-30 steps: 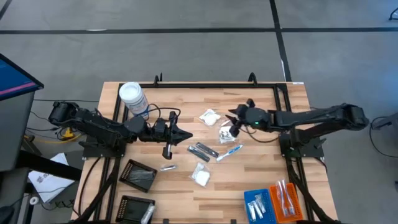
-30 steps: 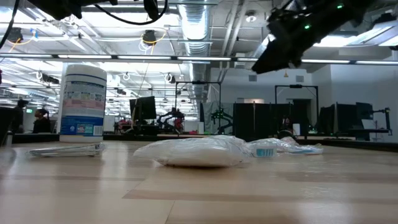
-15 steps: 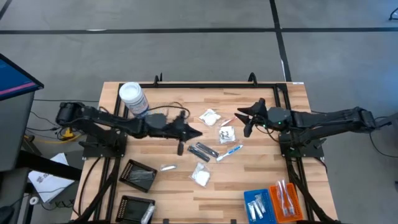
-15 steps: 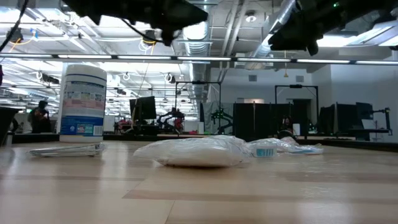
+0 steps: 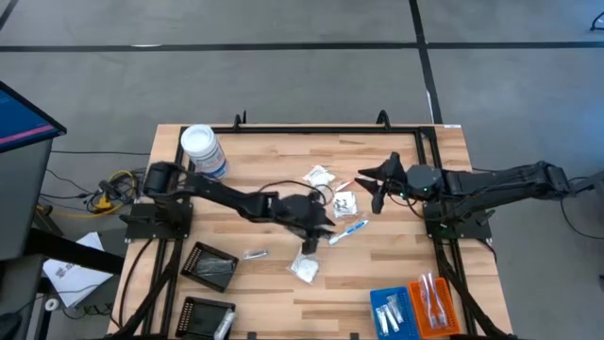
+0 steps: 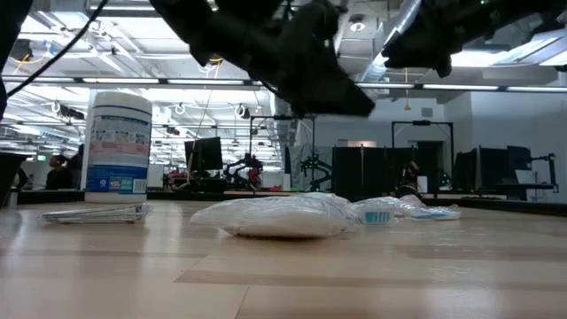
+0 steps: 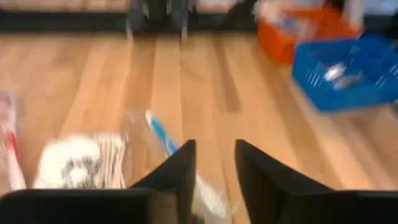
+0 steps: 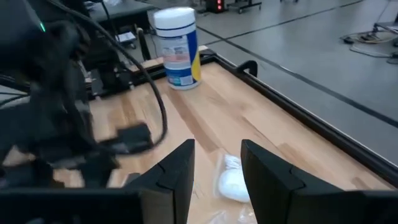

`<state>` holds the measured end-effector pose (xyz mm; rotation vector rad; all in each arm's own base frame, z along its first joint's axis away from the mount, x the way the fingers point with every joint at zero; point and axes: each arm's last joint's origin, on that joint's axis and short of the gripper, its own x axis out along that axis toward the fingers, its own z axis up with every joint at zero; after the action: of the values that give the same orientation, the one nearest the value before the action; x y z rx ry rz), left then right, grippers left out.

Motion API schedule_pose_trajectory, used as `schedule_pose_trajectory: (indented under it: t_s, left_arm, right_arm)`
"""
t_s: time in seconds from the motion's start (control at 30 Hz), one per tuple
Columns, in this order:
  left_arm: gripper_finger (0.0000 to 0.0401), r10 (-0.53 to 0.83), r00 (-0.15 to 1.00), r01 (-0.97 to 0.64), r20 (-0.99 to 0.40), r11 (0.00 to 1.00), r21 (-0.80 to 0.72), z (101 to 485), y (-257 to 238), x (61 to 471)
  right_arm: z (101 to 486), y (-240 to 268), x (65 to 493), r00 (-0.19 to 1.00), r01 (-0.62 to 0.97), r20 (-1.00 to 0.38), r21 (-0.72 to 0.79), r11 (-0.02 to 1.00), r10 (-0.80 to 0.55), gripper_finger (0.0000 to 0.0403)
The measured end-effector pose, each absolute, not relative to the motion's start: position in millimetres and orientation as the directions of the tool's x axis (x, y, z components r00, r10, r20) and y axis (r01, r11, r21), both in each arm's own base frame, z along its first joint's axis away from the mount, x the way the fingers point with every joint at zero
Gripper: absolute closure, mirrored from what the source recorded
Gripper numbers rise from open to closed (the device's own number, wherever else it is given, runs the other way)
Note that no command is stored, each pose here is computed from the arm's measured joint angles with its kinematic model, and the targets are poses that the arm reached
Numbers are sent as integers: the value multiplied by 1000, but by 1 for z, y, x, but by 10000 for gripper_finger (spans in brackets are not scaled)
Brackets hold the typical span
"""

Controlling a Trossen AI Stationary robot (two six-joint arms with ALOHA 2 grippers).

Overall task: Pick & Place Travel size toiletries
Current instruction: Put the light blue toothbrush into the orange bin

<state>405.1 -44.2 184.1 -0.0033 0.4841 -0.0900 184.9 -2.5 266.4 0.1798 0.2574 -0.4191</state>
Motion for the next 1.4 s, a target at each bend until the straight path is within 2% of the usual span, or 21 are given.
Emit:
schedule_pose_trajectory:
  t_s: [0.13,0.23,0.43,0.73,1.13,1.4]
  left_arm:
    - [247,-48,853,60,-520,998,5,166,-51,418]
    - [233,-46,843,83,-536,996,44,155,-58,425]
    - [232,42,839,30,-543,992,124,145,-69,432]
    - [232,150,786,-96,-600,988,121,118,-62,445]
    - [123,123,806,-82,-578,992,97,123,-66,448]
    - [129,126,788,-81,-602,991,102,103,-67,456]
  right_arm:
    - [270,0,186,895,408,-252,135,903,-367,278]
    - [272,2,186,907,391,-228,148,908,-353,278]
    - [274,6,187,920,367,-211,158,917,-332,278]
    - [276,6,188,923,366,-192,168,915,-334,278]
    - [276,6,188,923,367,-188,169,915,-336,278]
    - [276,6,188,923,368,-188,169,914,-337,278]
